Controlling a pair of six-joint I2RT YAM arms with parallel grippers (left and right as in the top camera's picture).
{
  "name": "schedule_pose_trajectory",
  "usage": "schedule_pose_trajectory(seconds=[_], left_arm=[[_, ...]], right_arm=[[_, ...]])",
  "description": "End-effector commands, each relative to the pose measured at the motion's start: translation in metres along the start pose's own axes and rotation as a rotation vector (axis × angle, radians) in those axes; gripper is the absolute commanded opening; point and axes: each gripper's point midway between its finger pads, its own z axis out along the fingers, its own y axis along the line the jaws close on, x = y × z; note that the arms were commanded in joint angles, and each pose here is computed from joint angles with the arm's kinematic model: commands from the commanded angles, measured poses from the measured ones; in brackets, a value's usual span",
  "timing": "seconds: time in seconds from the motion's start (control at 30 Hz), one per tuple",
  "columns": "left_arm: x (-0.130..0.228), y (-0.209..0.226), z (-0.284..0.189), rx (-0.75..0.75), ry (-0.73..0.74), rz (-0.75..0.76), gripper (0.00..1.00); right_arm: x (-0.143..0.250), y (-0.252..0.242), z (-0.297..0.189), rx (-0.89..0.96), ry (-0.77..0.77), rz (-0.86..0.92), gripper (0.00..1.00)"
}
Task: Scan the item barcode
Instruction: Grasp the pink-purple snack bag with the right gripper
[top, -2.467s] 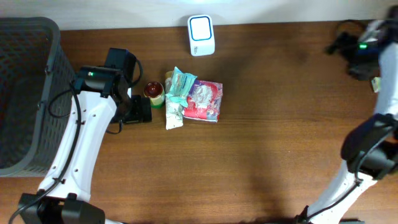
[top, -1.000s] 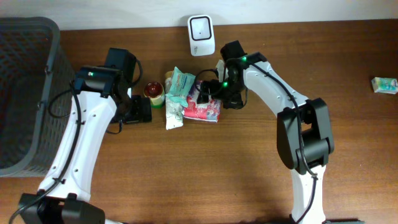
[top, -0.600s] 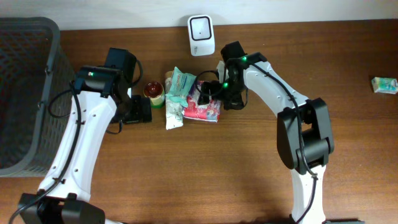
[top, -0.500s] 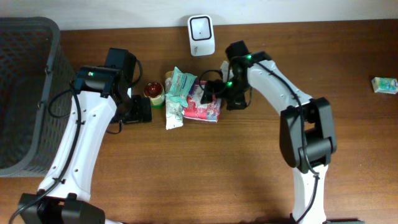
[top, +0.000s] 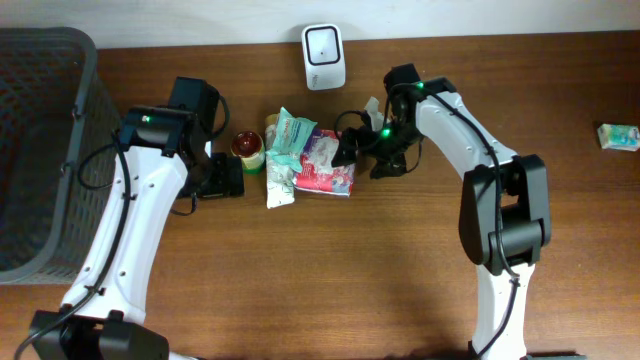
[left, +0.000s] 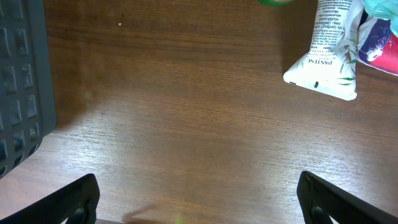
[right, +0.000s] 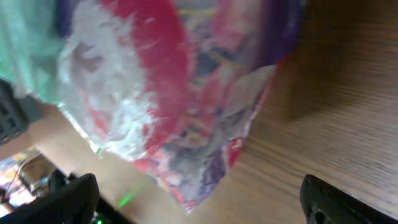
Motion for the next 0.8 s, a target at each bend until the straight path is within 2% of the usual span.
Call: schedule_pose_trajectory(seconds=[0.0, 0.3, 0.43, 0.57, 0.6, 0.67, 0.7, 0.73, 0.77], left_arm=[[0.001, 0.003, -0.003, -0.005, -0.011, -0.014, 0.99], [0.001, 0.003, -0.003, -0.005, -0.011, -0.014, 0.99], [0.001, 0.003, -0.003, -0.005, -0.011, -0.014, 0.99], [0.001, 0.003, -0.003, -0.005, -0.011, -0.014, 0.99], [0.001, 0.003, -0.003, -0.005, -0.011, -0.014, 0.99], [0.001, 0.003, -0.003, -0.005, -0.011, -0.014, 0.99], [0.001, 0.003, -0.003, -0.005, -0.011, -0.014, 0.99], [0.001, 0.003, -0.003, -0.005, -0.011, -0.014, 0.99], [0.001, 0.003, -0.003, -0.005, -0.011, -0.014, 0.99]], right_arm=[[0.001, 0.000, 0.005, 0.053, -0.010, 0.014, 0.99], [-0.005, 0.020, 0.009, -0.041, -0.025, -0.029, 1.00], [-0.005, 0.007, 0.025, 0.008, -0.042, -0.046, 0.72], [-0.001, -0.012, 0.046, 0.012, -0.052, -0.030, 0.62], [0.000, -0.013, 0.046, 0.012, -0.051, -0.030, 0.55], [-0.002, -0.011, 0.045, 0.010, -0.056, -0.034, 0.32], [-0.004, -0.009, 0.042, 0.005, -0.064, -0.037, 0.15], [-0.007, -0.006, 0.039, 0.003, -0.071, -0.042, 0.04], [-0.010, 0.000, 0.032, 0.000, -0.081, -0.049, 0.04]])
